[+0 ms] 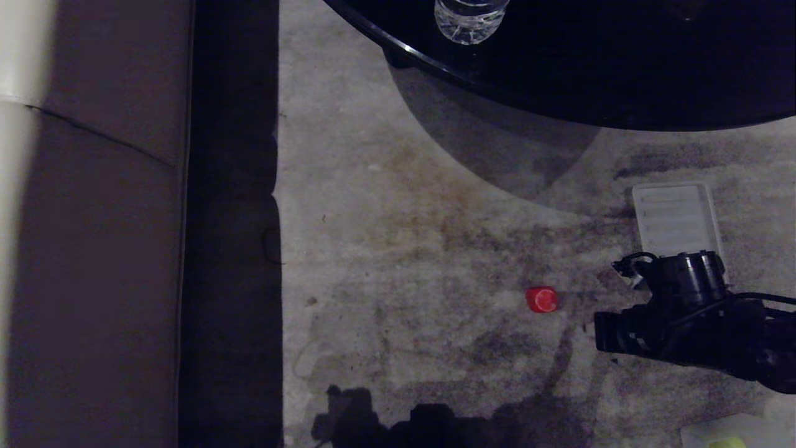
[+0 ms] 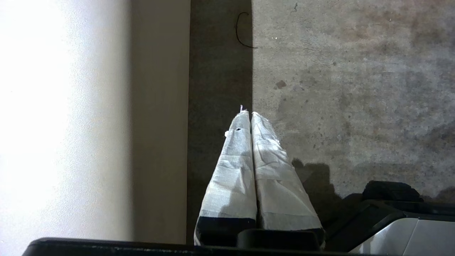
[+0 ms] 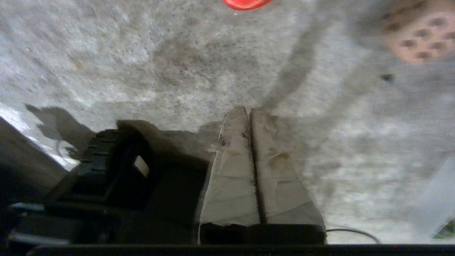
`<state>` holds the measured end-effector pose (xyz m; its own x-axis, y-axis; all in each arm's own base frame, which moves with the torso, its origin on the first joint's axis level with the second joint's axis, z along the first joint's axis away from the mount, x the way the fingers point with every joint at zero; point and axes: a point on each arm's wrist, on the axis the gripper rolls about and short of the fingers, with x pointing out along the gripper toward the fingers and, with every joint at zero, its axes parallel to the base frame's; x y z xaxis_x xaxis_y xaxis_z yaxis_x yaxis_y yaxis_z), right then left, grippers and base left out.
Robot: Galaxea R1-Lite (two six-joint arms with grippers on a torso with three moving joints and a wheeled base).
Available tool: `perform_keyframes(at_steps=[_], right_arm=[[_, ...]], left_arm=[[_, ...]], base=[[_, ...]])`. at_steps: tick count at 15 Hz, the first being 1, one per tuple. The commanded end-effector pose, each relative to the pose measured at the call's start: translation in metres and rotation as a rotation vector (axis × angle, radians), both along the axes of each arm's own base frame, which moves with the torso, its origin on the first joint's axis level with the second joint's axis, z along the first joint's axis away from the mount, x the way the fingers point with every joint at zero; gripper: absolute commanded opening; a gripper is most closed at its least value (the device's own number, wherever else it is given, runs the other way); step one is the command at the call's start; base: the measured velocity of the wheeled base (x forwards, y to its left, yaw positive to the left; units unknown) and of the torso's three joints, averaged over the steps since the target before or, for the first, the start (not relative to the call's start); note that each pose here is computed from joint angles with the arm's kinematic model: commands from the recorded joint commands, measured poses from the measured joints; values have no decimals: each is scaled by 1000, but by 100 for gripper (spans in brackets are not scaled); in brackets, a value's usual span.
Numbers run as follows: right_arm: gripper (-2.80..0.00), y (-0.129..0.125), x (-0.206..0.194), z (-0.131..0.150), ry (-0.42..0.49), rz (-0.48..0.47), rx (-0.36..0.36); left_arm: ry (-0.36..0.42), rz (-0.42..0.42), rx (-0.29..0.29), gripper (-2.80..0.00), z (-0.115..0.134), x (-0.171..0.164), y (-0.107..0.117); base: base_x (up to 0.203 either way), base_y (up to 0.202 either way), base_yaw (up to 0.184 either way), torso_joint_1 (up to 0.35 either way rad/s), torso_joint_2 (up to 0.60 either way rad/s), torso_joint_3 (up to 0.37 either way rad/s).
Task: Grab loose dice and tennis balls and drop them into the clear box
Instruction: Pick up toys out of the box
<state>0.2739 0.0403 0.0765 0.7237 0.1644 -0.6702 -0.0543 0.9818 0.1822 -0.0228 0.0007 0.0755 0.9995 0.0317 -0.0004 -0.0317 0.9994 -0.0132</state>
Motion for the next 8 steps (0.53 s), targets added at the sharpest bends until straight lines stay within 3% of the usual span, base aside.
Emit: perform_keyframes(at_steps=[1, 5, 8], right_arm=[[0, 6, 23, -30, 58, 7, -5], [0, 10, 44, -49, 87, -31, 19], [0, 15, 54, -60, 105, -84, 82]], left_arm=[[3, 1, -1, -280, 0, 0, 0], [3, 1, -1, -280, 0, 0, 0], [2, 1, -1, -280, 0, 0, 0]], base=[[0, 0, 0, 0, 0, 0], [0, 0, 0, 0, 0, 0], [0, 0, 0, 0, 0, 0]])
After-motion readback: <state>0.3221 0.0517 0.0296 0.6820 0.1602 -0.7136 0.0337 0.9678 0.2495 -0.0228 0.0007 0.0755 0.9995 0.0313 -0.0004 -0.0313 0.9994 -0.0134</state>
